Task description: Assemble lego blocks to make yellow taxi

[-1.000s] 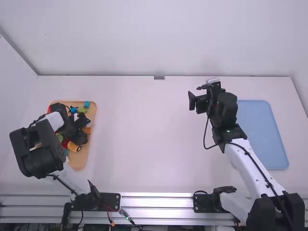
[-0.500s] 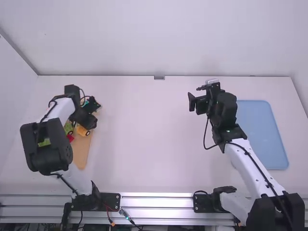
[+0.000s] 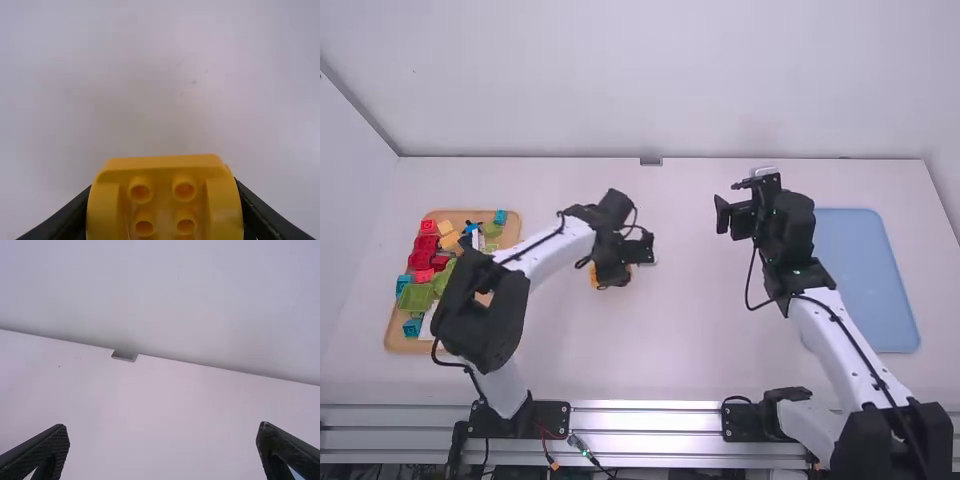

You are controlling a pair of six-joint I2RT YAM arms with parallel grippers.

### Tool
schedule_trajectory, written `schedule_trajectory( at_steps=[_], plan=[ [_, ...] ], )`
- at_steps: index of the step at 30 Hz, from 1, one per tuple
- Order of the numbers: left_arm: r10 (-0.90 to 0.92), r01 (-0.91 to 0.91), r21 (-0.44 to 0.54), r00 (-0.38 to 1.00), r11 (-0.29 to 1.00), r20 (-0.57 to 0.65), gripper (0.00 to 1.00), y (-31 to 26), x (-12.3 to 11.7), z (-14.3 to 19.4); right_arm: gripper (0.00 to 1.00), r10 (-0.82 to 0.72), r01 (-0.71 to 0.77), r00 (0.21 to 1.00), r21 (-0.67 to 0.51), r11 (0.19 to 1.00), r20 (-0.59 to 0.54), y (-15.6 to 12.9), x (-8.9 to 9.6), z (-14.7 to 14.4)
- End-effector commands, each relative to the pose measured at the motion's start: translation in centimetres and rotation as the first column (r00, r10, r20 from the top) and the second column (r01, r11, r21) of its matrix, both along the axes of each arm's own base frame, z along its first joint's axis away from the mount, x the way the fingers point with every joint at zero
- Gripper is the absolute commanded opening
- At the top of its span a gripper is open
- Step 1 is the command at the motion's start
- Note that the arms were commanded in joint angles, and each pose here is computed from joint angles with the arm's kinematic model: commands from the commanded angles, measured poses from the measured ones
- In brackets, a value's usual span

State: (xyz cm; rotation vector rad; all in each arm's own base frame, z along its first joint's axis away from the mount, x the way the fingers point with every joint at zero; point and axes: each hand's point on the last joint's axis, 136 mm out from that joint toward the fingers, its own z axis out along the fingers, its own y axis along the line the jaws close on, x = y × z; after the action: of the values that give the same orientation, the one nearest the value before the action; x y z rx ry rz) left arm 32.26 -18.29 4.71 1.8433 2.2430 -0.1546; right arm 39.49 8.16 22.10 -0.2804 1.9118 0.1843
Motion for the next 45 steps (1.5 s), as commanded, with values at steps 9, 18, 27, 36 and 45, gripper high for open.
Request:
schedule_trajectory(
  at_steps=[9,18,27,36,45],
  plan=[
    [-0.190,0.190,-0.001,0.981,0.982,-0.038,0.43,-6.7,-3.9,-2.5,0.99,-0.086,0.086,0.996,0.009,0.996,0.024,-3.3,1.1,1.5],
    [-0.140,0.142,0.024,0.988,0.990,-0.063,0.40,-6.6,-4.1,-3.8,0.99,-0.109,0.109,0.994,0.003,0.994,-0.014,-4.3,0.8,0.7],
    [-0.112,0.115,0.043,0.991,0.992,-0.070,0.54,-5.6,-4.6,-5.2,0.99,-0.105,0.105,0.994,0.006,0.994,-0.001,-4.2,0.9,1.0],
    [-0.105,0.107,0.074,0.994,0.991,-0.038,0.99,-5.4,-3.7,-4.5,0.99,-0.104,0.104,0.995,0.006,0.995,-0.007,-4.1,0.8,0.8],
    [-0.115,0.112,0.062,0.993,0.992,0.033,0.99,-3.6,-1.4,2.7,0.99,-0.036,0.035,0.999,0.033,0.999,0.013,-2.9,0.8,1.4]
  ],
)
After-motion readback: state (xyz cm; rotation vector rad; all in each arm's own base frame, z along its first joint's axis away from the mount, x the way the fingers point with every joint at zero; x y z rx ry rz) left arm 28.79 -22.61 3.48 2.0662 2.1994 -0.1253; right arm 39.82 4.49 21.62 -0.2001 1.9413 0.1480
